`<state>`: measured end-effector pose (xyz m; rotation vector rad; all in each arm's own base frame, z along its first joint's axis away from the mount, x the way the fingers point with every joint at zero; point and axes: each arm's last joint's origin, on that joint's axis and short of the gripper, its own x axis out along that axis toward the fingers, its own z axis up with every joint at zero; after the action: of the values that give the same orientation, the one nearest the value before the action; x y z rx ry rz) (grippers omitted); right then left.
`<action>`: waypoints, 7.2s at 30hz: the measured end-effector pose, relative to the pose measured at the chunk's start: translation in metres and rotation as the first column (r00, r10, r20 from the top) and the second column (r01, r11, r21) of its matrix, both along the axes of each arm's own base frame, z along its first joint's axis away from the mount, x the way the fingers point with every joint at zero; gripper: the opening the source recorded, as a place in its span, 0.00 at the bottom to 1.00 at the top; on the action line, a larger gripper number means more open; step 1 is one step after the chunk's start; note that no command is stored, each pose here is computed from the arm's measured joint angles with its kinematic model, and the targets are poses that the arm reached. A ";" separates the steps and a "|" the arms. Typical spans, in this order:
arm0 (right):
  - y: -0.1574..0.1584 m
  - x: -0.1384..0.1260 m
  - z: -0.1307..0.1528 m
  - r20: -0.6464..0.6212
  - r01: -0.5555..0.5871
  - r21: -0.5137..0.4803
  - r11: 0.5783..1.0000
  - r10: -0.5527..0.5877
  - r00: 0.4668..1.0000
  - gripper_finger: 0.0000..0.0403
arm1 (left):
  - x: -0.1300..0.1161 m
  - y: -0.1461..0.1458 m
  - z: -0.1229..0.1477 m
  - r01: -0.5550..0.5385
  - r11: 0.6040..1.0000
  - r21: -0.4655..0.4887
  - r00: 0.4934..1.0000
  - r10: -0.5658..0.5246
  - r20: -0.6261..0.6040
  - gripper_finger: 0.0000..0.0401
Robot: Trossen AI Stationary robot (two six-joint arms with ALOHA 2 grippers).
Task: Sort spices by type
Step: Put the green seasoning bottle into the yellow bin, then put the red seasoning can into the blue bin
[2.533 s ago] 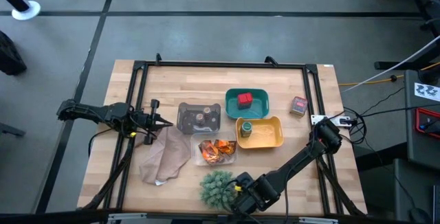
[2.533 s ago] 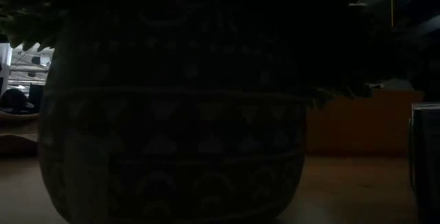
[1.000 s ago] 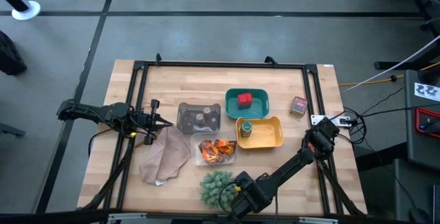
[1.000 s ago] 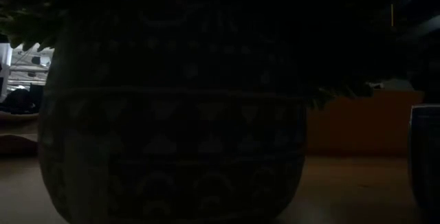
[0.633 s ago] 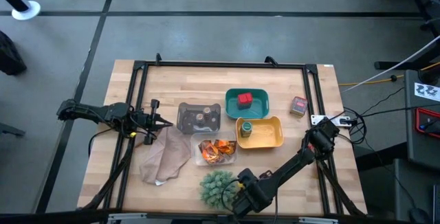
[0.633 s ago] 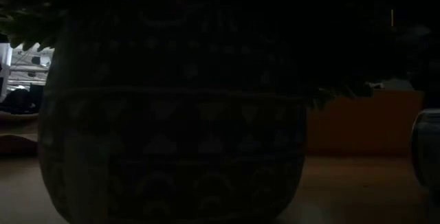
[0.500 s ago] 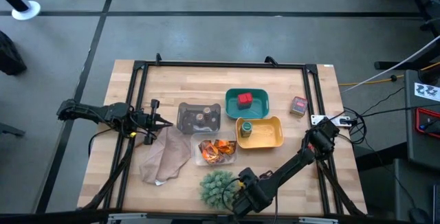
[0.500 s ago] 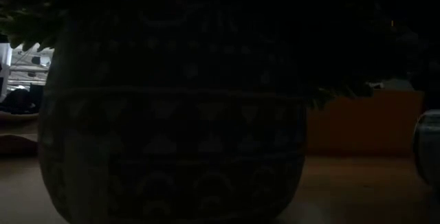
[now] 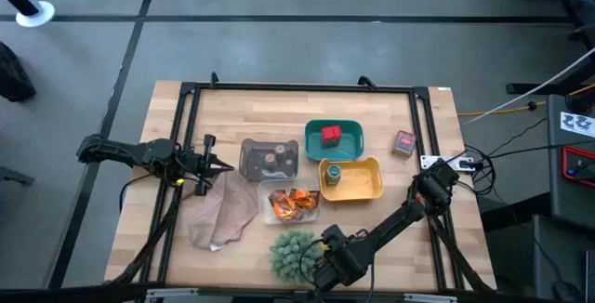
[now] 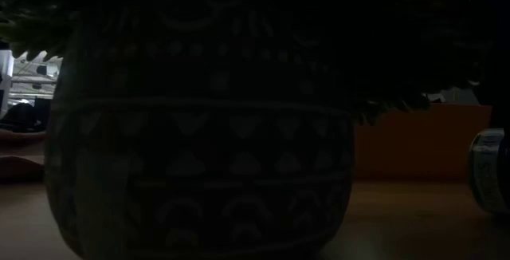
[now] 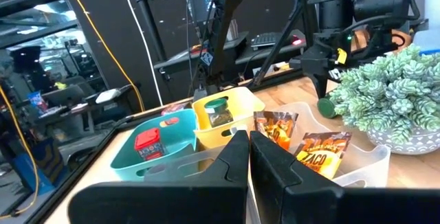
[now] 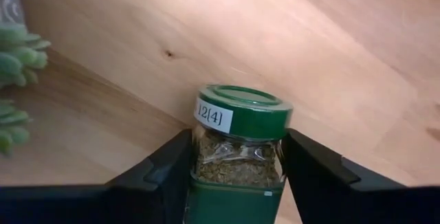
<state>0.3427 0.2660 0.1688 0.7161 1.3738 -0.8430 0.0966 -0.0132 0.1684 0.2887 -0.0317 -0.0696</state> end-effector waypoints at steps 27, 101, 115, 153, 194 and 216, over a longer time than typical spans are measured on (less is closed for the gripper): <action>-0.016 -0.014 0.014 -0.054 0.049 -0.279 0.959 -0.066 0.996 0.49 | 0.000 0.000 0.000 0.000 1.000 0.004 1.000 0.000 0.000 0.00; -0.172 -0.107 -0.039 0.446 0.304 -0.839 0.451 0.252 0.859 0.50 | 0.000 0.000 0.000 0.000 1.000 0.000 1.000 0.000 0.000 0.00; -0.171 -0.105 -0.051 0.447 0.282 -0.811 0.512 0.232 0.864 0.57 | 0.000 0.000 0.000 0.000 1.000 0.001 1.000 0.000 0.000 0.00; -0.149 -0.091 -0.019 0.263 0.098 -0.734 0.672 0.149 0.953 0.58 | 0.000 0.000 0.000 0.000 1.000 -0.005 1.000 0.000 0.000 0.00; -0.134 -0.083 0.109 0.026 -0.112 -0.503 0.857 0.145 0.989 0.58 | 0.000 0.000 0.000 0.000 1.000 0.004 1.000 0.000 0.000 0.00; -0.175 -0.143 0.192 0.388 0.061 -0.543 0.837 0.186 0.903 0.58 | 0.000 0.000 0.000 0.000 1.000 0.004 1.000 0.000 0.000 0.00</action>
<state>0.1993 0.0908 0.3610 0.3672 0.6984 -0.9030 0.0966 -0.0133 0.1684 0.2925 -0.0318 -0.0697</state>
